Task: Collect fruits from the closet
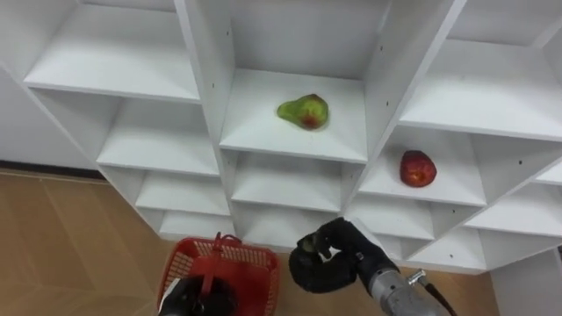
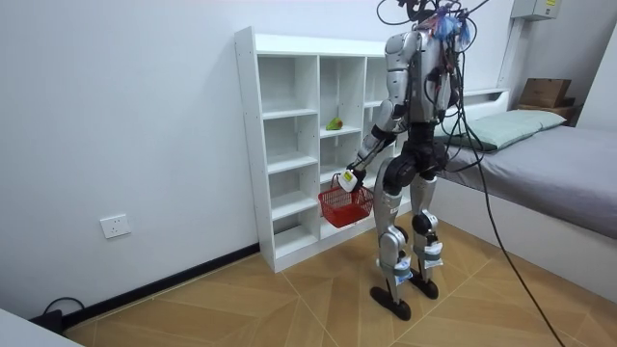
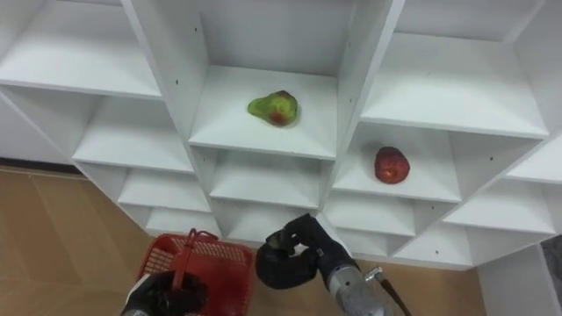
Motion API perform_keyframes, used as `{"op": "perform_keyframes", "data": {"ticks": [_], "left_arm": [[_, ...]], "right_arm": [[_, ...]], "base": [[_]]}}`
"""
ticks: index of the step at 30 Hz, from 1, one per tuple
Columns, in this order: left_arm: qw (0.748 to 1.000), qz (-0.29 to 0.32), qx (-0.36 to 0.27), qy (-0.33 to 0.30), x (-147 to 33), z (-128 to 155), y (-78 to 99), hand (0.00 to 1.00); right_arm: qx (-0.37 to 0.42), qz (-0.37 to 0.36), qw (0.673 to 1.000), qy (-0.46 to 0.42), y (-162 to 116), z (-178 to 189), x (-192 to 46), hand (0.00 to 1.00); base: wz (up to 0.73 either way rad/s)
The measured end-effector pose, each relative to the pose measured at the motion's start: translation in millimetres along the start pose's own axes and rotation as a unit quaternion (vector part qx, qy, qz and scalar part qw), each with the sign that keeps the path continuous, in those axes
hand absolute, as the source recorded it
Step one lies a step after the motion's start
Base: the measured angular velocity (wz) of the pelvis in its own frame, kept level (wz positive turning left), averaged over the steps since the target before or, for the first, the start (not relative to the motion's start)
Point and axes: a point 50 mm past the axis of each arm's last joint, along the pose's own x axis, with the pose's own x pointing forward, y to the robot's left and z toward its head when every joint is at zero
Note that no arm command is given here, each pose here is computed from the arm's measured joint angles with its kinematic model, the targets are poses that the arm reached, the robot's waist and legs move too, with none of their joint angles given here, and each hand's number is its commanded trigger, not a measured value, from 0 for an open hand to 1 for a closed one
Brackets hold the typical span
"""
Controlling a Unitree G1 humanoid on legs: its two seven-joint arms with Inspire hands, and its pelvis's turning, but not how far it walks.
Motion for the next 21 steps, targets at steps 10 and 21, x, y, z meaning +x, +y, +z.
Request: {"op": "perform_keyframes", "data": {"ticks": [10,21], "left_arm": [[0.999,-0.033,0.02,-0.032,1.8,15.7,-8.6,1.0],[0.997,-0.063,0.038,-0.034,1.9,17.2,-12.8,1.0]], "right_arm": [[-0.065,0.013,0.998,0.006,2.2,0.8,10.8,1.0],[-0.093,0.027,0.995,0.028,6.2,-7.0,14.4,1.0]], "base": [[0.01],[0.07]]}}
